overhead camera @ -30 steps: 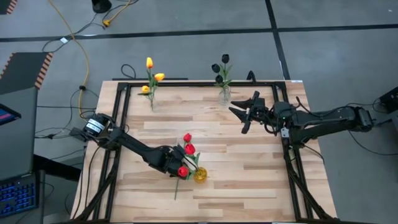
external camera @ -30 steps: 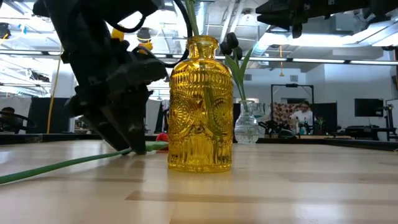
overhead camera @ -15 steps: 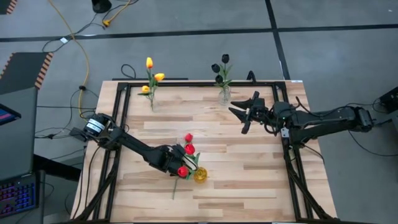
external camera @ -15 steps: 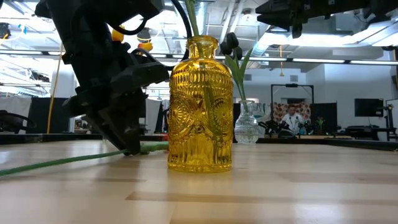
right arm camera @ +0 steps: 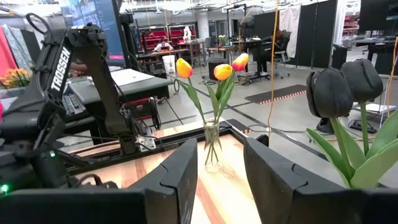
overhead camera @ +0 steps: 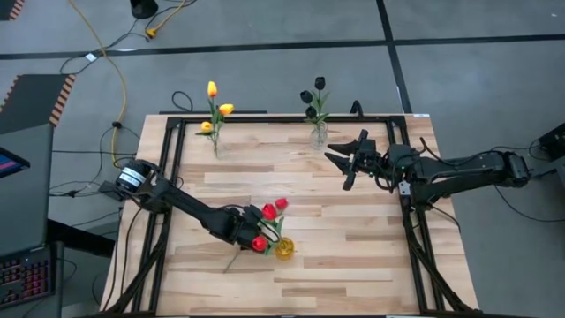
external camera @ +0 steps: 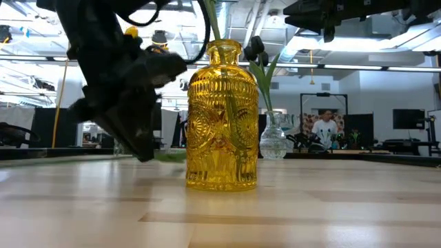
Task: Sort flowers into vase by color
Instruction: Put the red flower into the yellow vase
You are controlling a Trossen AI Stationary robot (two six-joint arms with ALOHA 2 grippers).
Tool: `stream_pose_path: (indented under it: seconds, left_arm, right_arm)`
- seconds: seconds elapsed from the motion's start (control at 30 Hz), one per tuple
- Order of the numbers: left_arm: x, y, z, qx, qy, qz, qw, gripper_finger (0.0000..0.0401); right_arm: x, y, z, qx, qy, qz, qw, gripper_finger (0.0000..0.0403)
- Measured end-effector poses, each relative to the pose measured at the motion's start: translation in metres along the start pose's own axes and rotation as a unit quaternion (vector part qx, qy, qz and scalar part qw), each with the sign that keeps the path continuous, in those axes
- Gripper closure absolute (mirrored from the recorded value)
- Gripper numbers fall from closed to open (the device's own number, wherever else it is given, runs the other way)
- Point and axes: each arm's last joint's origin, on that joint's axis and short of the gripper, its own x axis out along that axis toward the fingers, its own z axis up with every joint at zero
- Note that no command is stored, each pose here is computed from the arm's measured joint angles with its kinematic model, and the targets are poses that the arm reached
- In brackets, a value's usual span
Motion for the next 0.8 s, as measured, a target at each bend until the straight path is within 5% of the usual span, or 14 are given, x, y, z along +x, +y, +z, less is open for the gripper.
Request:
stream_pose_path:
  seconds: [0.5,0.8]
  left_arm:
    - [-0.072,0.018,0.024,-0.006,-0.112,-0.011,0.994,0.039]
    - [-0.136,0.031,0.029,0.014,-0.279,-0.043,0.959,0.039]
  right_arm:
    - [0.0,0.0,0.0,0.0,0.0,0.001,1.0,0.0246]
    - [0.0,0.0,0.0,0.0,0.0,0.001,1.0,0.0246]
